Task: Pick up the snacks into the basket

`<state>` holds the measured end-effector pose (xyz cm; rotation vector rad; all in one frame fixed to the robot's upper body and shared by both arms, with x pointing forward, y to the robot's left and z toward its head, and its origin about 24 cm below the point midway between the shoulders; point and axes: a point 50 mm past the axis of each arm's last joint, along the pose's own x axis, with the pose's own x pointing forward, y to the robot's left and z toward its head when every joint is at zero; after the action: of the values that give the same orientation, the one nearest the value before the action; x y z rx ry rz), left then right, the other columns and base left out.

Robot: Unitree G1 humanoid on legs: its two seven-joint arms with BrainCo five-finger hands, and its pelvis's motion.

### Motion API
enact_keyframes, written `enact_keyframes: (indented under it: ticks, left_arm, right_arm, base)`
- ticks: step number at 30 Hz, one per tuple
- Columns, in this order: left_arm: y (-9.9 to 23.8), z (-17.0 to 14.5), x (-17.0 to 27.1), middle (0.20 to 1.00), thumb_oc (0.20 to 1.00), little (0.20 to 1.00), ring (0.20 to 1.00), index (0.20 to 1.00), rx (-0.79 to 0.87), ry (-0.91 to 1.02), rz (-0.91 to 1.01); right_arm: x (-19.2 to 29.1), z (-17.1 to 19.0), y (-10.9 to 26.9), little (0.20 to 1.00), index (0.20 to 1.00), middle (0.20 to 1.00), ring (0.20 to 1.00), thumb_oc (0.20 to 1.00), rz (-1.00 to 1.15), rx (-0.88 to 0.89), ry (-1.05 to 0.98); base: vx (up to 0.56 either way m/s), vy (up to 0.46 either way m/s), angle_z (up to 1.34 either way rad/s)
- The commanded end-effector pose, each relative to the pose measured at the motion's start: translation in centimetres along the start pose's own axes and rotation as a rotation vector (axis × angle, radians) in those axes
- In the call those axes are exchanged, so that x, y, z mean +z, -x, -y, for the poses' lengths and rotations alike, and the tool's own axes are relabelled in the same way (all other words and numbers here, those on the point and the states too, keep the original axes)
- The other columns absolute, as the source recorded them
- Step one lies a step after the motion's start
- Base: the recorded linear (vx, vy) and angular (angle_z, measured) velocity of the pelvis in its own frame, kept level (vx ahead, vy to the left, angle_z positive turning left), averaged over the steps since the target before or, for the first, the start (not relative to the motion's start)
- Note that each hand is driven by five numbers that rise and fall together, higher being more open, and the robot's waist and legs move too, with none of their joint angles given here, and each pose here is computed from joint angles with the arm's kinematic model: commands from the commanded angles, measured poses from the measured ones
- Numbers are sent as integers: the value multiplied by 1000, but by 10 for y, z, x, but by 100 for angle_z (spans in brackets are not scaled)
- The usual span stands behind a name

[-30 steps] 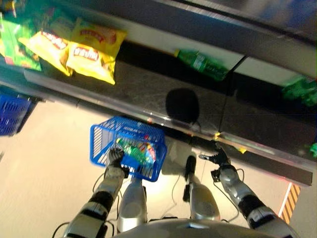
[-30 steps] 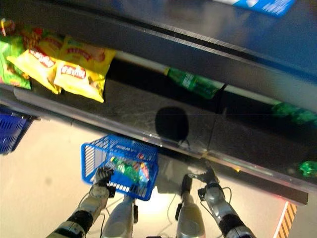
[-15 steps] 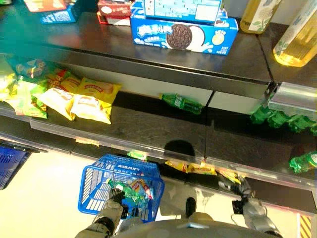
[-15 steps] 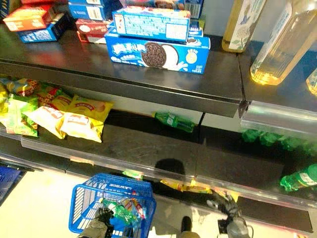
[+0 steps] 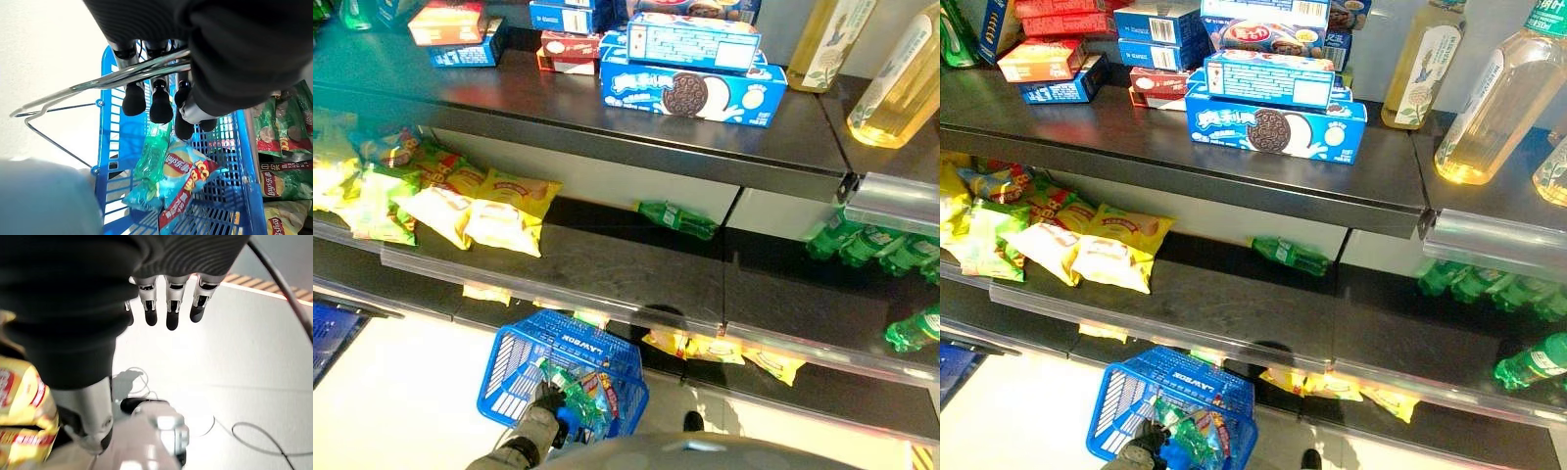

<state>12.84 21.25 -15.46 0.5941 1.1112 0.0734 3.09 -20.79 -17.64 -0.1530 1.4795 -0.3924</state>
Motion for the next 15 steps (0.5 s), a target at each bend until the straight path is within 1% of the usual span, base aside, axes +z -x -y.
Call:
enact_keyframes:
  ticks: [1,6,7,11,13,15]
  left_arm:
    - [-1,-1,-1,200,200,200,200,200,2,-149,9]
    - [1,4,0,200,200,200,200,200,-12,-142,17]
    - [1,7,3,200,200,200,200,200,-23,-102,23]
    - [3,13,1,200,200,200,200,200,-42,-35,16]
    - [3,14,2,200,200,200,200,200,-45,-31,18]
    - [5,22,5,200,200,200,200,200,-72,34,3]
  right_arm:
    - [35,8,0,1000,1000,1000,1000,1000,99,-32,47]
    - [49,5,2,1000,1000,1000,1000,1000,149,-27,88]
    - [61,4,3,1000,1000,1000,1000,1000,193,-25,125]
    - [72,12,4,1000,1000,1000,1000,1000,227,-52,182]
    - [72,14,3,1000,1000,1000,1000,1000,228,-58,187]
    - [68,27,1,1000,1000,1000,1000,1000,206,-88,182]
  base:
    - [-85,-20,-22]
    - [-95,-58,-18]
    - [-215,-152,-10]
    - [-216,-178,-5]
    - [-195,-84,12]
    - [-312,-68,21]
